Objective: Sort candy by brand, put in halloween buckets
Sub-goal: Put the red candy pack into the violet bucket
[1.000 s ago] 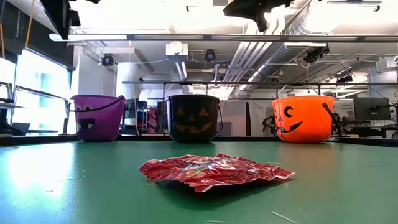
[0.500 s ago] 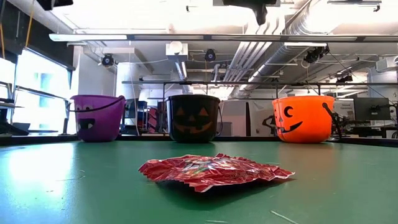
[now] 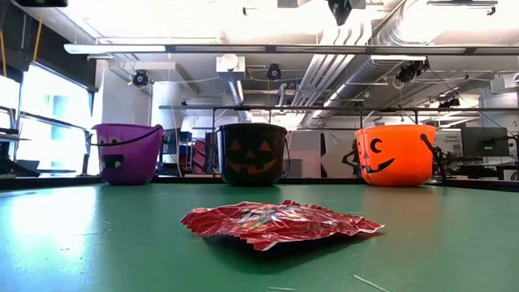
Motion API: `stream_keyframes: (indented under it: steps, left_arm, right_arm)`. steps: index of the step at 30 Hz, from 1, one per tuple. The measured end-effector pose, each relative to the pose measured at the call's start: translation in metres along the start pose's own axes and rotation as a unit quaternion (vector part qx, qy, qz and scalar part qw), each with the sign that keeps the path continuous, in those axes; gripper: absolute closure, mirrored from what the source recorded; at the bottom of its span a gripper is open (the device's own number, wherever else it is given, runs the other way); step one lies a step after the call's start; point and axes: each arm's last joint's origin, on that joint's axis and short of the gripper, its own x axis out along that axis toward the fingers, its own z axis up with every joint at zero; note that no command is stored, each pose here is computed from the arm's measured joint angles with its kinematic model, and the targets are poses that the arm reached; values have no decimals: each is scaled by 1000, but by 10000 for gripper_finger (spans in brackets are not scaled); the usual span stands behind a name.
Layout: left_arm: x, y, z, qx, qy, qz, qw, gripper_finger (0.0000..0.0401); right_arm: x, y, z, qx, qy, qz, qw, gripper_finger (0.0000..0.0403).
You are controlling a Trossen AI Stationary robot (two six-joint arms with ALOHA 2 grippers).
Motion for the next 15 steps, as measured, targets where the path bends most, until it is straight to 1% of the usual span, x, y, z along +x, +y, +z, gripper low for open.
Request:
stream_keyframes:
  steps: [3,7,10,12,15]
  left_arm:
    - [9,-14,-4,-7,16,9,1000,251]
    - [11,-25,-11,-32,17,8,999,242]
    - [11,-29,-13,-52,13,1,999,234]
    - [11,-32,-13,-56,8,-6,998,227]
    - [22,-33,-14,-63,15,-20,998,218]
  right_arm:
    - [0,0,0,1,2,0,1000,402]
    - [0,0,-2,-1,10,-1,1000,402]
    - [0,0,-2,-1,12,1,1000,402]
    - [0,0,-2,-1,12,1,1000,402]
    - [0,0,-2,-1,12,1,1000,402]
